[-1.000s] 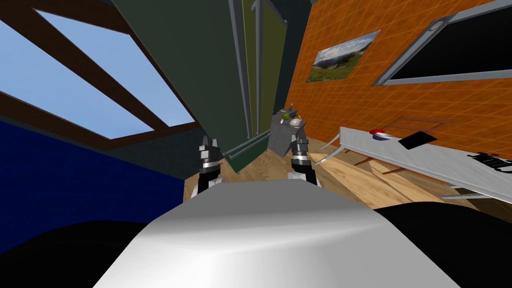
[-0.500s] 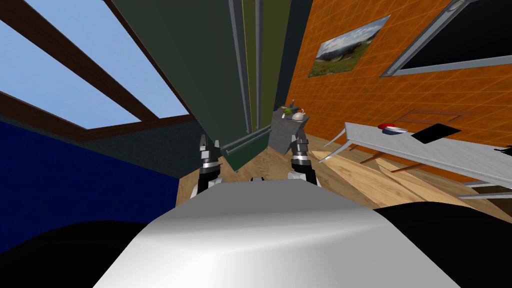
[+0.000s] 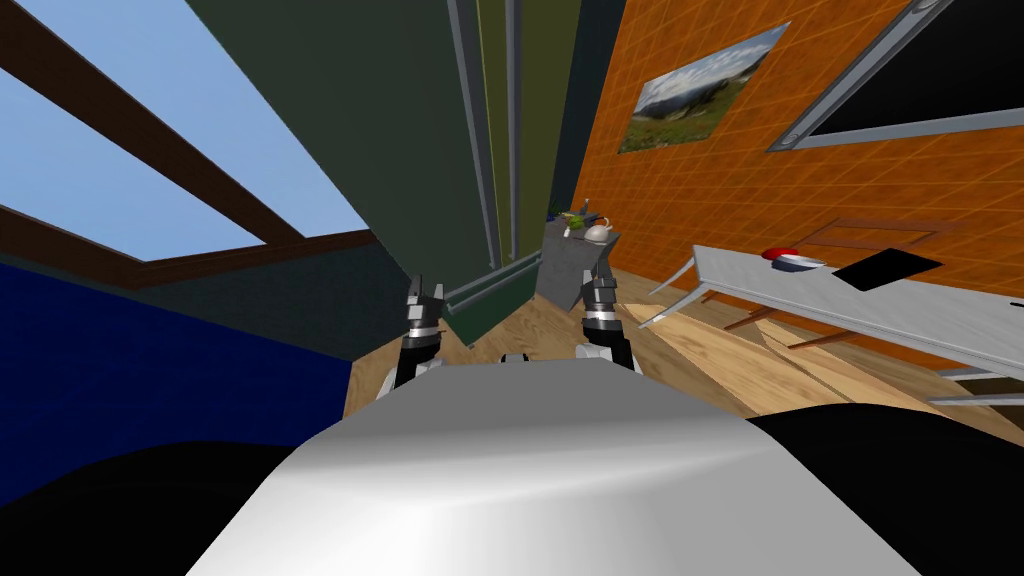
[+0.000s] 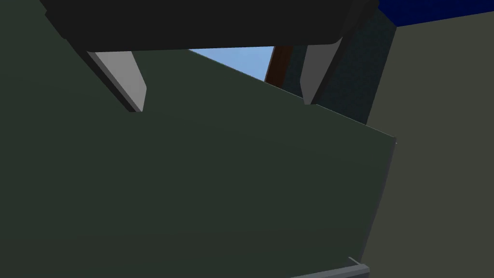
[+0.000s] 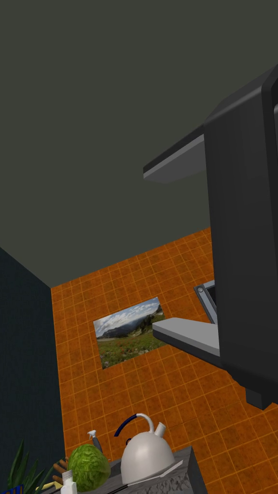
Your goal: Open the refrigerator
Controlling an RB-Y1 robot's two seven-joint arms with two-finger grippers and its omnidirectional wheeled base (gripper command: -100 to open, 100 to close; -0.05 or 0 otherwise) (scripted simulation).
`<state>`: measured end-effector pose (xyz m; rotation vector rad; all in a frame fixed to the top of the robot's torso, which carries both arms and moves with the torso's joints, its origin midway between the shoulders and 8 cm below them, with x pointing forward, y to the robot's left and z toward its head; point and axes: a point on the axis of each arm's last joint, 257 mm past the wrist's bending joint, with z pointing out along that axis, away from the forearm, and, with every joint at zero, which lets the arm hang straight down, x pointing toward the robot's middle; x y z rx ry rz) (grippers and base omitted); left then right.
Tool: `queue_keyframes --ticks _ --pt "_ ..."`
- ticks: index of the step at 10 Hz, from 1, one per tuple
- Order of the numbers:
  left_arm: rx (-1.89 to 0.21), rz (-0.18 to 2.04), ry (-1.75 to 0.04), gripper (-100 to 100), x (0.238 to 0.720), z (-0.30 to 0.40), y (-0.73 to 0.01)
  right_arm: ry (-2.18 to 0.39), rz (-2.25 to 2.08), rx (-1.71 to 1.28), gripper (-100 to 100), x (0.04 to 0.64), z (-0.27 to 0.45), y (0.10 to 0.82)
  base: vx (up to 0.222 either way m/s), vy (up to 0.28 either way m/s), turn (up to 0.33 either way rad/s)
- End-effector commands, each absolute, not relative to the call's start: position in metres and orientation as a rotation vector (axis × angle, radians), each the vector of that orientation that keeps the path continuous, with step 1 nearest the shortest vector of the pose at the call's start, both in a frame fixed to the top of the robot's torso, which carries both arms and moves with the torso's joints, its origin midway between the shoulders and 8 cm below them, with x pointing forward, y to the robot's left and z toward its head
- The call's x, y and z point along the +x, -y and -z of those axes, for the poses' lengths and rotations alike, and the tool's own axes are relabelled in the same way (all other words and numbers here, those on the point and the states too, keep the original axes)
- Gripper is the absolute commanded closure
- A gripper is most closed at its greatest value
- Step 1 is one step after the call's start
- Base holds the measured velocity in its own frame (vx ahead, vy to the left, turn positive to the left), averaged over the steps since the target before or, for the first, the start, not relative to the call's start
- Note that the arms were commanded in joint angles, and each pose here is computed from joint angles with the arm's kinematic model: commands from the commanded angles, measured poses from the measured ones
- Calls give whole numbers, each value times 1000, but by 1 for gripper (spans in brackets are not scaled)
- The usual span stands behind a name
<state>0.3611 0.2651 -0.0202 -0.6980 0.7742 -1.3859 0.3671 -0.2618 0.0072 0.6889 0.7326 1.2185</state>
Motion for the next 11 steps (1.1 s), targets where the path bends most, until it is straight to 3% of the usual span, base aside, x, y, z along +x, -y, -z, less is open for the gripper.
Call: queue_keyframes --ticks 1,11 --pt "-714 1419 -788 -100 365 36 -267 -733 -1219 689 0 367 -7 262 111 -50 -3" --pt "-866 1531 -730 -100 373 99 -284 -732 -1219 689 0 367 -7 262 127 -60 -1"
